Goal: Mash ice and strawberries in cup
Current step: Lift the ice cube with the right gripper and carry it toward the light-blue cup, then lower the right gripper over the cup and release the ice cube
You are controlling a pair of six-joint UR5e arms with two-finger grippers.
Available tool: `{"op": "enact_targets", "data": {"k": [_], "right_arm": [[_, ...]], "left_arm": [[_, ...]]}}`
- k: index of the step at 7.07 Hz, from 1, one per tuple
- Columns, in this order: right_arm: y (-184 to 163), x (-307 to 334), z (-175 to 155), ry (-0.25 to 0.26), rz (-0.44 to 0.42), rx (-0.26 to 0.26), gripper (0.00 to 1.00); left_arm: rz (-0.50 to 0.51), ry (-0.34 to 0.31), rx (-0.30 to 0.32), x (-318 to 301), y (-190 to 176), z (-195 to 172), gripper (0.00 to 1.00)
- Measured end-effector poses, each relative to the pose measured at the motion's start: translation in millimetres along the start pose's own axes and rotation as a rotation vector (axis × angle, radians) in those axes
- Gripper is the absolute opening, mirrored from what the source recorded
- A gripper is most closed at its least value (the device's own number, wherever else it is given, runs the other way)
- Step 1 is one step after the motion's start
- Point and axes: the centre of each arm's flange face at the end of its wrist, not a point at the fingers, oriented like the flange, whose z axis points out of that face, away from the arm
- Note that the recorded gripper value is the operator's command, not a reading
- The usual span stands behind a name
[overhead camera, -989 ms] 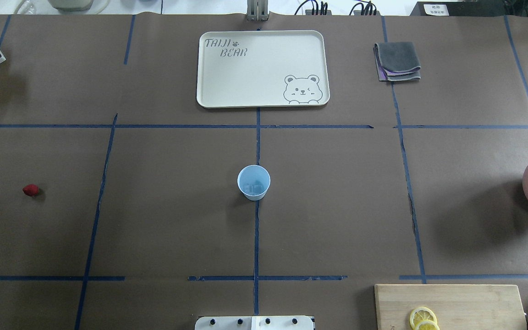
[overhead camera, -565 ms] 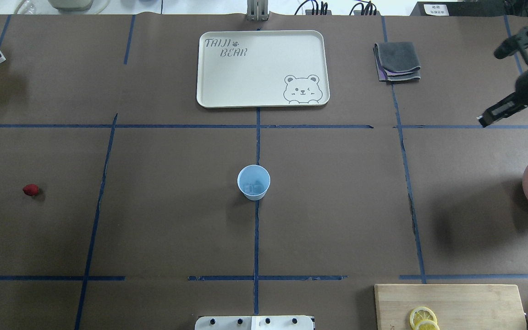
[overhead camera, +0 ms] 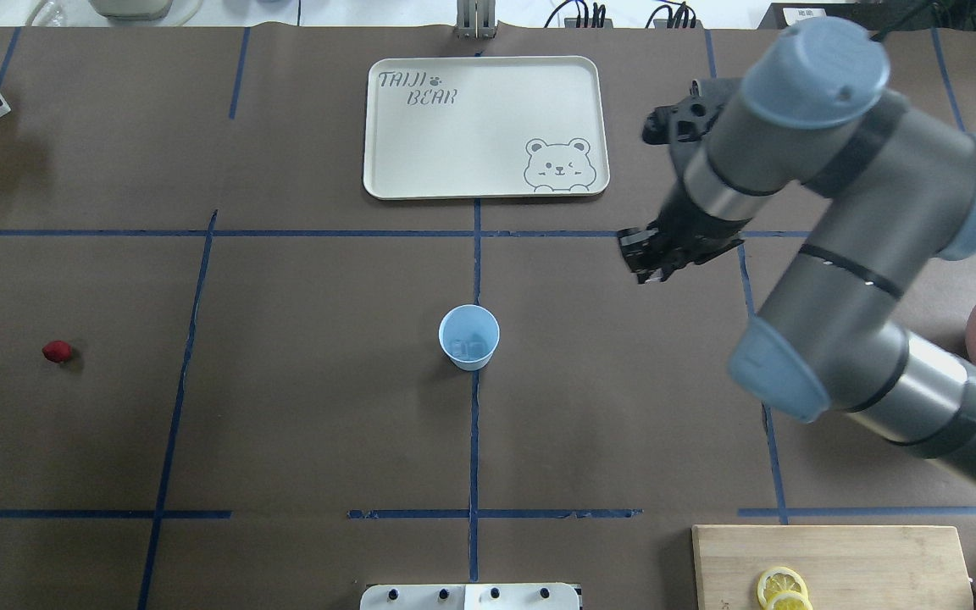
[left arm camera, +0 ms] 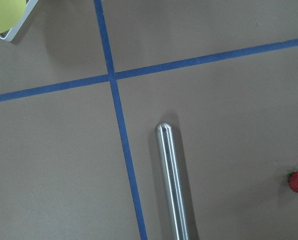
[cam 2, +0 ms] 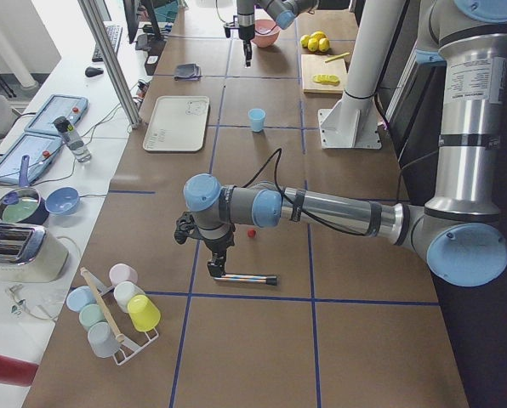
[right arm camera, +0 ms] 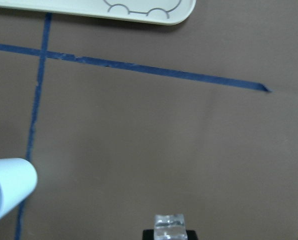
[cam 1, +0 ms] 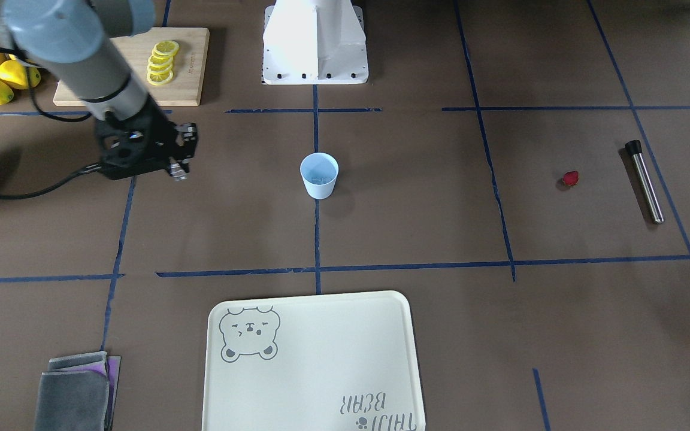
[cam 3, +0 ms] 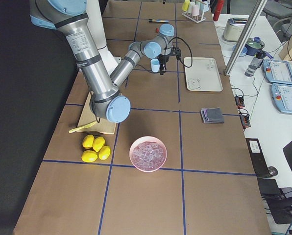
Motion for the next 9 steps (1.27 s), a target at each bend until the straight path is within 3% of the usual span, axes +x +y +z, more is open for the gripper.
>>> {"op": "enact_targets", "data": {"k": [2, 4, 8, 9], "right_arm": [[13.3, -106.0, 21.6, 0.014, 0.065, 0.001, 0.0], [22.3, -169.0, 51.4, 0.049, 0.093, 0.002, 0.0], [21.7, -185.9, 74.9, 0.049, 0.085, 0.013, 0.04], [20.8, -186.6, 77.2, 0.044, 0.082, 0.016, 0.13]], "left_arm": [[-0.003, 0.0, -0.003, -1.3, 0.2, 1.4, 1.0], [-0.005, 0.0, -0.007, -3.4, 0.4, 3.6, 1.0], [-0.006, 0.001, -0.011, -4.5, 0.5, 5.5, 1.0], [-0.006, 0.001, -0.012, -4.7, 0.5, 5.8, 1.0]]}}
